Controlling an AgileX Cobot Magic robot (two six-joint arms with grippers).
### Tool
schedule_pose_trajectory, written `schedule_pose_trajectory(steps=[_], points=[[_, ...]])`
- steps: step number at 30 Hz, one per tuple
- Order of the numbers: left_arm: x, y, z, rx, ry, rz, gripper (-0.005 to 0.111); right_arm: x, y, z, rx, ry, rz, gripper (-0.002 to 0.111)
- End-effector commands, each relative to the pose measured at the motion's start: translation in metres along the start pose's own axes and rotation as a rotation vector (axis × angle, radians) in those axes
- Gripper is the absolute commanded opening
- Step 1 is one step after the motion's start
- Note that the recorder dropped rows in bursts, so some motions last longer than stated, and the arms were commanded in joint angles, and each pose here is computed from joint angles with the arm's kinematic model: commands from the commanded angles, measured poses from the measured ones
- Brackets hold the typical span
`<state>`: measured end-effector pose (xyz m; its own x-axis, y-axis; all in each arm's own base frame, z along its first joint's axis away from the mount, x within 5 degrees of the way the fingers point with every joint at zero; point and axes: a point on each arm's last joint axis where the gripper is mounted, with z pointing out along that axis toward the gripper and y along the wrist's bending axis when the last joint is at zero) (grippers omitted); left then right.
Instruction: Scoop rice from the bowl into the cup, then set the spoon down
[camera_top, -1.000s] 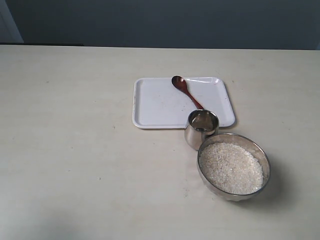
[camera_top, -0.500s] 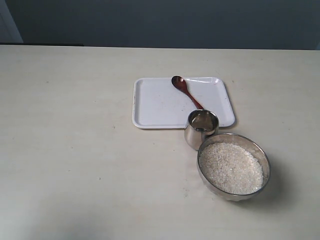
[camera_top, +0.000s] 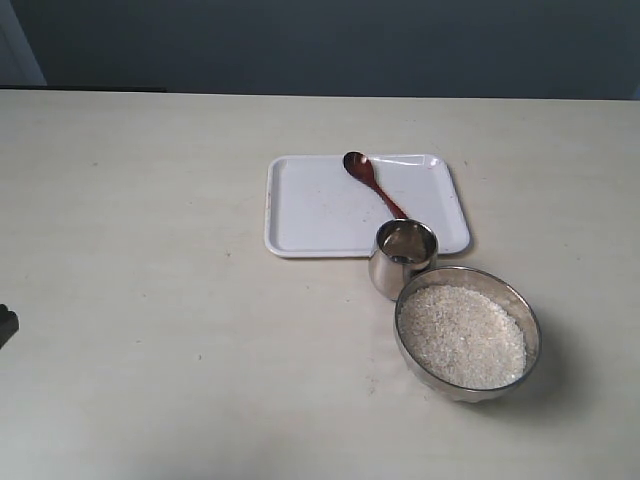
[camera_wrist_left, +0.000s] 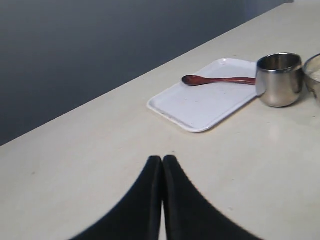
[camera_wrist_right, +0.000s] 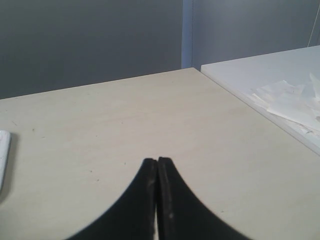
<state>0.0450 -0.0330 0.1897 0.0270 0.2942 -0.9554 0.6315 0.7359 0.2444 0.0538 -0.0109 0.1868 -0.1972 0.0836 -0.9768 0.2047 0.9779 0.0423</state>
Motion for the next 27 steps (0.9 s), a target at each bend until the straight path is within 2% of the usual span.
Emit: schedule_pose_trajectory(steps=[1, 12, 15, 20, 23, 27], points=[[-0.003, -0.004, -0.001, 0.080, -0.040, 0.012, 0.001, -0.001, 0.000, 0.000, 0.005, -0.018, 0.000, -0.001], [-0.004, -0.005, -0.001, 0.100, -0.045, 0.015, 0.001, -0.001, 0.000, 0.000, 0.005, -0.018, 0.000, -0.001], [-0.003, -0.003, -0.001, 0.065, -0.036, 0.009, 0.001, -0.001, 0.000, 0.000, 0.005, -0.018, 0.000, -0.001], [-0.001, 0.005, -0.001, -0.091, 0.003, -0.016, 0.001, -0.001, 0.000, 0.000, 0.005, -0.018, 0.000, -0.001], [0.002, 0.014, -0.003, -0.242, 0.042, -0.041, 0.001, -0.001, 0.000, 0.000, 0.005, -0.018, 0.000, -0.001], [0.006, 0.026, -0.008, -0.493, 0.106, -0.082, 0.001, -0.001, 0.000, 0.000, 0.003, -0.018, 0.004, -0.001]])
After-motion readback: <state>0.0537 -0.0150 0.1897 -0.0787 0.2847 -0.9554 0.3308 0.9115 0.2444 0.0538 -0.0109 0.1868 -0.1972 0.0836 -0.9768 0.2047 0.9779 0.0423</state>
